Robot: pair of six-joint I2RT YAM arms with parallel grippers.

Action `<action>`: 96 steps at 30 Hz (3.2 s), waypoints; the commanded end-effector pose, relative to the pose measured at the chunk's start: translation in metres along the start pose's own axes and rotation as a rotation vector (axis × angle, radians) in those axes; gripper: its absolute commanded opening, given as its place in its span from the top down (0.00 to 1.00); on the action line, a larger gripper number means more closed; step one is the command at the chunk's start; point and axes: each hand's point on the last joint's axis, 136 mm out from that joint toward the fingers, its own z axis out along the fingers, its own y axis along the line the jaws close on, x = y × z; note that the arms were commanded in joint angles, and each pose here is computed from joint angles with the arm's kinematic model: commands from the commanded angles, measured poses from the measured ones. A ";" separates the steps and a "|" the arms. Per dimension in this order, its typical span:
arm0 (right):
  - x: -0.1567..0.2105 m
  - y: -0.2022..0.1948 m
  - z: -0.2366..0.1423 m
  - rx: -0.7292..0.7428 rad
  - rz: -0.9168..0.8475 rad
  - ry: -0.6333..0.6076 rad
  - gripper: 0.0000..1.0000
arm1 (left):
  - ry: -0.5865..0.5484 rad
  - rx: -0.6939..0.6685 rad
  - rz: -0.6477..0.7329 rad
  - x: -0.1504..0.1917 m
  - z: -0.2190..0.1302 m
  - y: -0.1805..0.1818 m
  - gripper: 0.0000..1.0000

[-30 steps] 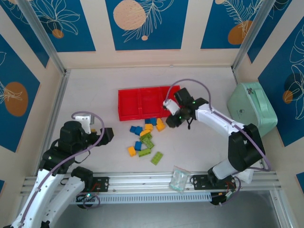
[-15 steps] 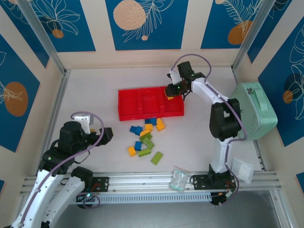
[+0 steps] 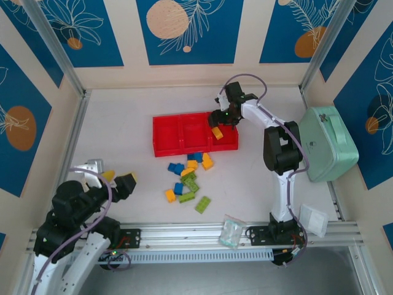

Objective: Sort the legos into containers by color
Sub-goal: Place the lego in the container, then pick up the lego from the center of the table, then place the lego in the container.

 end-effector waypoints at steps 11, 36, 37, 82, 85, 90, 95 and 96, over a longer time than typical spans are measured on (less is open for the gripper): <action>0.051 0.058 -0.094 0.022 0.142 0.010 0.12 | 0.247 0.045 -0.053 0.025 0.048 -0.006 0.01; 0.168 0.086 0.005 0.081 -0.196 0.275 0.16 | 0.348 -0.096 0.025 0.042 0.075 0.027 0.01; 0.170 0.084 0.007 0.092 -0.200 0.286 0.17 | 0.352 -0.099 0.024 0.042 0.075 0.027 0.01; 0.102 0.099 -0.091 0.147 -0.253 0.077 0.72 | 0.313 -0.112 0.028 0.036 0.069 0.028 0.01; 0.070 0.078 -0.094 0.147 -0.168 0.040 0.73 | 0.310 -0.104 0.028 0.036 0.068 0.026 0.01; 0.028 0.046 -0.082 0.098 -0.014 0.004 0.73 | 0.313 -0.097 0.029 0.037 0.068 0.025 0.01; 0.006 0.019 -0.055 0.131 0.063 0.016 0.73 | 0.316 -0.095 0.029 0.038 0.068 0.025 0.01; 0.005 0.016 -0.049 0.145 0.062 0.026 0.73 | 0.314 -0.092 0.030 0.037 0.068 0.025 0.01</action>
